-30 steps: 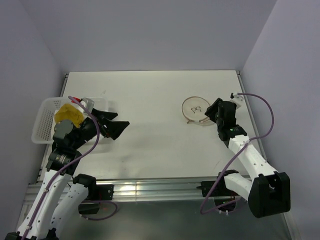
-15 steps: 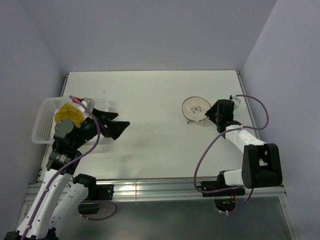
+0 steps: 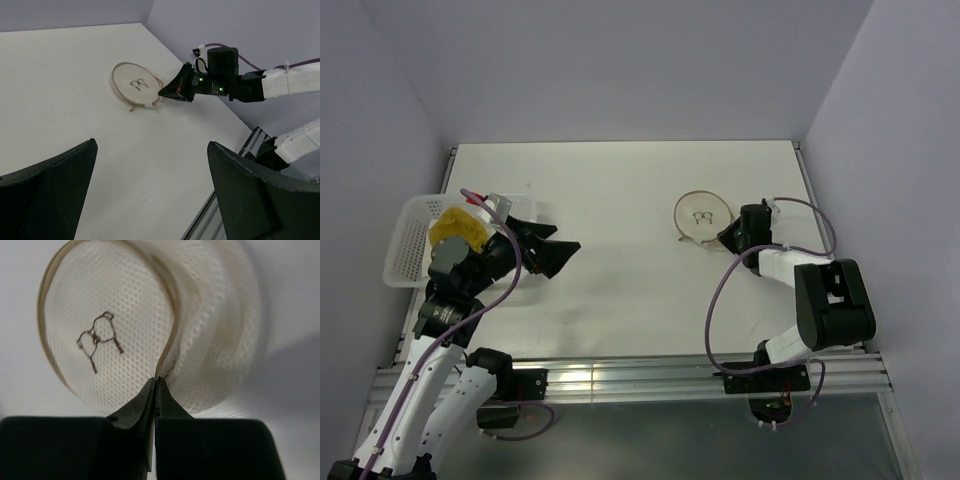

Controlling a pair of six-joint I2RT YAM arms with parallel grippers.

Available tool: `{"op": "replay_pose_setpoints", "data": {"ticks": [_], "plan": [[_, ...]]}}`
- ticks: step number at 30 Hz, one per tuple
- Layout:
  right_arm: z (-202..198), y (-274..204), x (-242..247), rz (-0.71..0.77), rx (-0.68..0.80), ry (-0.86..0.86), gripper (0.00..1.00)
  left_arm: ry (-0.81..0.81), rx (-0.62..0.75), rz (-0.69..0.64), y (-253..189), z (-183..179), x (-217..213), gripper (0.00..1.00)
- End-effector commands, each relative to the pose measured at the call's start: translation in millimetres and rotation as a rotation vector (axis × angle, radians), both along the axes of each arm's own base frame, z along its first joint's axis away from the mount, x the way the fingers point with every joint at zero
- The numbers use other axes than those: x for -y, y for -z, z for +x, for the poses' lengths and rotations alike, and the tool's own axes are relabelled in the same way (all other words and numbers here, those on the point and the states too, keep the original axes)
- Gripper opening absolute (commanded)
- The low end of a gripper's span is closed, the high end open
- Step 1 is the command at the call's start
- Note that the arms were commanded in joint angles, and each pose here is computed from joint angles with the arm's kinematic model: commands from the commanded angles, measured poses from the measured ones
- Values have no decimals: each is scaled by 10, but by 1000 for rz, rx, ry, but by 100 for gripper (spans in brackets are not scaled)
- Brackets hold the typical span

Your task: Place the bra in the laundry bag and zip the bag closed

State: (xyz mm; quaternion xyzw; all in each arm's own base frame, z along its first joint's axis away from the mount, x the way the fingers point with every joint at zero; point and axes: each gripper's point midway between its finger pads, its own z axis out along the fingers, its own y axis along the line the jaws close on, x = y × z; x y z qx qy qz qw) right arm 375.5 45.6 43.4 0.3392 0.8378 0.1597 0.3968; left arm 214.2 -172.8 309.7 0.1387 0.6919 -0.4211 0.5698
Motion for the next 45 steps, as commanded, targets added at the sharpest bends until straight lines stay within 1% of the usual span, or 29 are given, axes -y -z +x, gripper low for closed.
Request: {"op": "replay_pose_setpoints", "data": {"ticks": [1,4,5,7,9,10,11,12,13,14,15,16,17,18,19,20,22,24,25,26,27,28,29,31,33,34,38,44,45], "plan": [[-105,-226,-661,112,90,-155,0,3,37,1,-169,3,5,99],[-257,-345,-1107,97,96,-304,0,-8,18,6,-134,44,1,99],[-309,-343,-1153,56,94,-358,0,-12,12,9,-116,56,-4,99],[-385,-476,-1340,49,116,-497,0,-15,1,10,-95,71,-4,99],[-551,-490,-1423,-27,105,-668,0,-20,-1,10,-95,82,-7,99],[-576,-575,-1476,-41,112,-731,0,-21,-2,9,-98,87,-10,99],[-685,-504,-1422,-98,73,-788,0,-23,-3,10,-91,93,-10,99],[-734,-502,-1432,-111,72,-833,0,-23,-5,10,-87,96,-9,99],[-736,-520,-1401,-134,63,-840,0,-32,-6,10,-84,109,-21,99],[-755,-467,-1312,-156,22,-795,0,-40,-10,10,-77,122,-30,99],[-720,-512,-1240,-185,37,-753,4,-49,-13,11,-74,136,-42,99],[-693,-533,-1167,-214,44,-715,44,-61,-19,12,-63,155,-57,99],[-639,-546,-1008,-278,32,-642,67,-66,-22,13,-56,160,-62,99],[-624,-642,-972,-305,53,-623,82,-69,-22,14,-52,167,-65,99],[-599,-762,-1004,-319,85,-631,86,-79,-27,16,-45,186,-77,99],[-573,-853,-1019,-355,119,-637,86,-92,-28,16,-45,201,-93,99],[-645,-1028,-1362,-368,195,-734,81,-142,-45,25,-24,256,-175,99],[-704,-1094,-1701,-398,260,-855,77,-245,-37,27,-70,334,-343,99],[-795,-1019,-2005,-412,260,-949,70,-286,-39,28,-77,360,-410,99],[-827,-958,-2131,-439,250,-996,60,-373,-53,33,-55,418,-547,99],[-848,-883,-2236,-467,228,-1026,49,-418,-49,30,-85,425,-627,99],[-918,-939,-2487,-479,244,-1083,40,-453,-57,29,-74,439,-685,99],[-953,-703,-2572,-526,183,-1126,38,-481,-68,30,-63,443,-731,99],[-976,-668,-2748,-565,184,-1154,36,-526,-69,32,-66,460,-806,99],[-1068,-518,-2884,-587,154,-1197,41,-533,-71,34,-61,462,-819,99],[-1052,-519,-2918,-598,154,-1187,46,-534,-71,32,-69,461,-819,99],[-1090,-391,-2961,-628,123,-1171,47,-535,-63,33,-94,441,-826,99],[-1178,-179,-2946,-698,74,-1168,38,-514,-61,30,-92,428,-789,99],[-1180,-140,-2947,-716,66,-1164,29,-514,-60,29,-96,429,-789,99]]}}
